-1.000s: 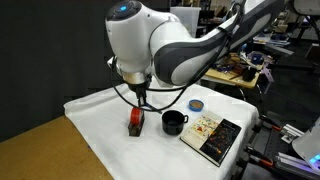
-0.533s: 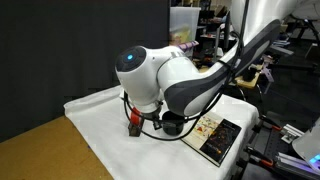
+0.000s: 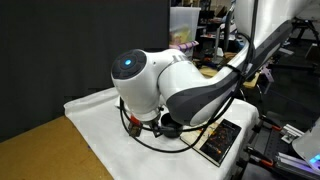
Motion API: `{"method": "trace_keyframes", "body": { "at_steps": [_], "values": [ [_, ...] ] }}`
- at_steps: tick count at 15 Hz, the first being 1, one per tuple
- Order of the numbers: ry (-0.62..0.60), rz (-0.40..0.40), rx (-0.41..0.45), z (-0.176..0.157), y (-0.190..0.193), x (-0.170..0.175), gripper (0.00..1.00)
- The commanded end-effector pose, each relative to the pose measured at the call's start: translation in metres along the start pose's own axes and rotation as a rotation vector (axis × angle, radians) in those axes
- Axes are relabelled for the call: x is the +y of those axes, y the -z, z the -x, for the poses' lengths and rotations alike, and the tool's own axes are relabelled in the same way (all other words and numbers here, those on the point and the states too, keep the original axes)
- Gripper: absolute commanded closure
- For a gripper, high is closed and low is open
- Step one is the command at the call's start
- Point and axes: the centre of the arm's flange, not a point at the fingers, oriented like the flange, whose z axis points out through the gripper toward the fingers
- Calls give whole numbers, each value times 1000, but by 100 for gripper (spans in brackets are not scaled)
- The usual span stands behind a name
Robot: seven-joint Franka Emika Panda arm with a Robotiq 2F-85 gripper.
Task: Take the marker from the cup and put it on the table
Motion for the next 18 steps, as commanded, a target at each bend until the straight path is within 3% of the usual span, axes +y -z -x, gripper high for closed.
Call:
{"method": "trace_keyframes", "body": {
  "at_steps": [1,8,13,18],
  "values": [
    [36,32,11,2,9,2,96],
    [83,88,27,-3,17,-2,96],
    [154,68,21,-7,10,-31,96],
    [136,42,9,-9,-4,-30,96]
  ]
}}
